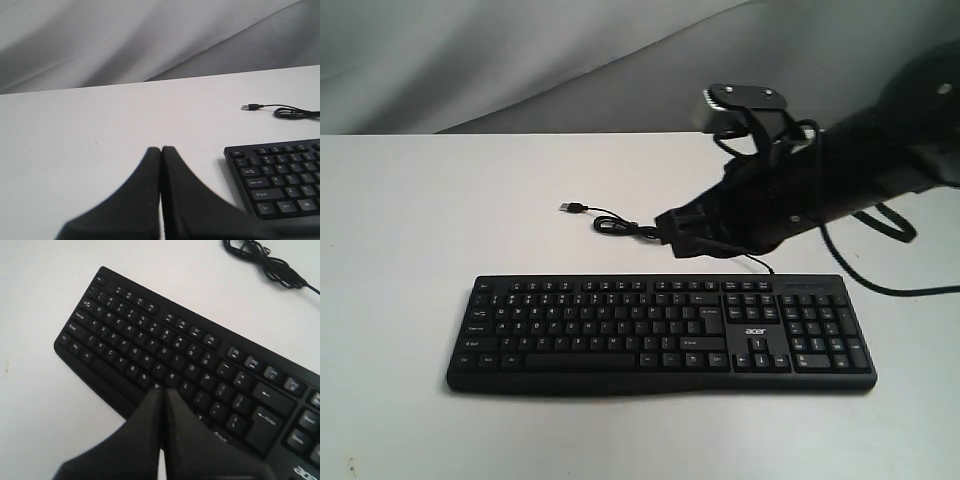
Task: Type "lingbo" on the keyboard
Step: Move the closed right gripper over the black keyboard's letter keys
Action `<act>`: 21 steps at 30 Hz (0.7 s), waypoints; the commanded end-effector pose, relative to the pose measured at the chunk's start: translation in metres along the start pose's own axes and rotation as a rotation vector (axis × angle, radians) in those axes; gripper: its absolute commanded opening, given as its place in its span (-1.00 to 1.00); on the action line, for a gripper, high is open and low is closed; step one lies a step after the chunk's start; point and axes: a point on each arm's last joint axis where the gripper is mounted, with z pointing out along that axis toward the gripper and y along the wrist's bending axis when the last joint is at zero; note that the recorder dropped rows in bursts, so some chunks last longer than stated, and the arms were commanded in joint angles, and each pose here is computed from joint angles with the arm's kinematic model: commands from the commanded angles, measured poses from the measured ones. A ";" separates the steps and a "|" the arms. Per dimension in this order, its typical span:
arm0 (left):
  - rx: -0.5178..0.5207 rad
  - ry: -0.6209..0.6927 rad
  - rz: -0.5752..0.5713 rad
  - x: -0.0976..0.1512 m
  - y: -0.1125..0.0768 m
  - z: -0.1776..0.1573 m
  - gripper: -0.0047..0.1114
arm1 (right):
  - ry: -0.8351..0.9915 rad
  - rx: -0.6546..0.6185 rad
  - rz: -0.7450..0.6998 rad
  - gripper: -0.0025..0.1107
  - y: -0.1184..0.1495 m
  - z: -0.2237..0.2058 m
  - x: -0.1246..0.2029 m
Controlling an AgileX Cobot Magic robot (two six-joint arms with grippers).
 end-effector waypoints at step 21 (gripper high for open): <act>0.001 -0.003 -0.012 0.001 0.000 0.000 -0.91 | 0.193 0.051 0.032 -0.96 -0.006 0.115 0.002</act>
